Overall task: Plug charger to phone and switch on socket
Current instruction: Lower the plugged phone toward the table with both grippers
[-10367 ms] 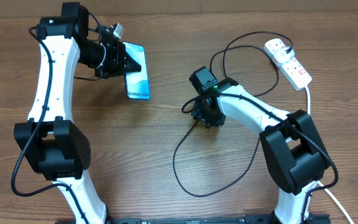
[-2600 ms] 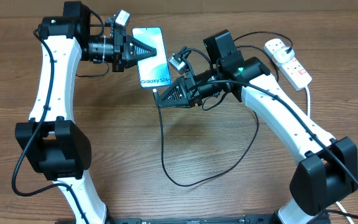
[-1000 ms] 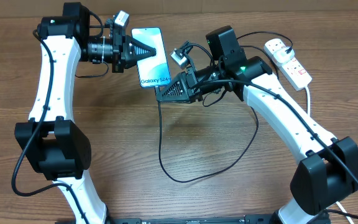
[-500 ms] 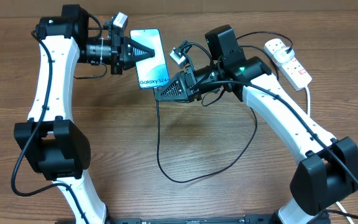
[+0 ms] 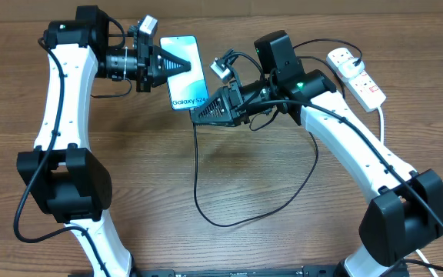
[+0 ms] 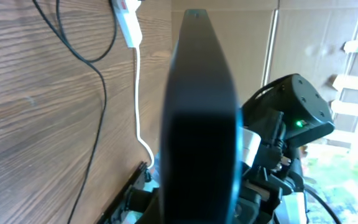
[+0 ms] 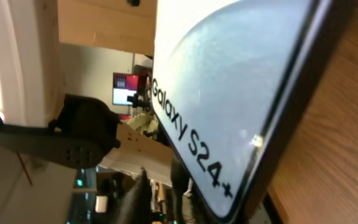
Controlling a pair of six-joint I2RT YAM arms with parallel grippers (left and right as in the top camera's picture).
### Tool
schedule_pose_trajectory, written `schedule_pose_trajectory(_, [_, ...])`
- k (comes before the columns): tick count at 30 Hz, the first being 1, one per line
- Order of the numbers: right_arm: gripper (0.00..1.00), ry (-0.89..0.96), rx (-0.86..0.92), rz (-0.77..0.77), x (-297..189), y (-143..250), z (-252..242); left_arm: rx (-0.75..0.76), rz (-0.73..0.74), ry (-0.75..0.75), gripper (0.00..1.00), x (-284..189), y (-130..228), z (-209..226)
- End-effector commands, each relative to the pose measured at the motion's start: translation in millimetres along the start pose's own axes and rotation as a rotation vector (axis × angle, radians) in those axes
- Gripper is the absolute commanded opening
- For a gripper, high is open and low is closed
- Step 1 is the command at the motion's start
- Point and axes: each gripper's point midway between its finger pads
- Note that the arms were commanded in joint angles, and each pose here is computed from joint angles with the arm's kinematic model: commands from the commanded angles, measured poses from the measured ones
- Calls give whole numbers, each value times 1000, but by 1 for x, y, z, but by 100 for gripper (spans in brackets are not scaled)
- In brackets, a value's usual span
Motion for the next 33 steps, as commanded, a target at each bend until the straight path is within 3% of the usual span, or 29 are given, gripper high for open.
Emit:
schedule_pose_trajectory(1, [24, 69, -45, -58, -8, -15, -6, 29, 29, 43, 4, 8, 8, -12])
schedule_pose_trajectory(6, [35, 71, -37, -56, -8, -13, -7, 38, 7, 6, 4, 5, 1, -5])
schedule_pose_trajectory(13, [65, 213, 33, -93, -12, -14, -33, 39, -67, -151, 5, -11, -16, 24])
schedule_pose_trajectory(17, [67, 269, 83, -90, -14, -8, -45, 28, -111, -330, 4, -24, -23, 56])
schedule_pose_trajectory(24, [73, 318, 104, -66, -16, 2, -54, 1, -96, -456, 4, -21, -19, 80])
schedule_pose_trajectory(33, [73, 328, 124, -55, -17, 7, -56, 8, 6, -480, 4, 28, -15, 118])
Point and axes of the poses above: each gripper's point midway between its finger pads, its own x axis out along the fingers, its own z axis along the line the jaws close on, y = z × x, and after that the axes turned 5 degrees about -x, right-handed
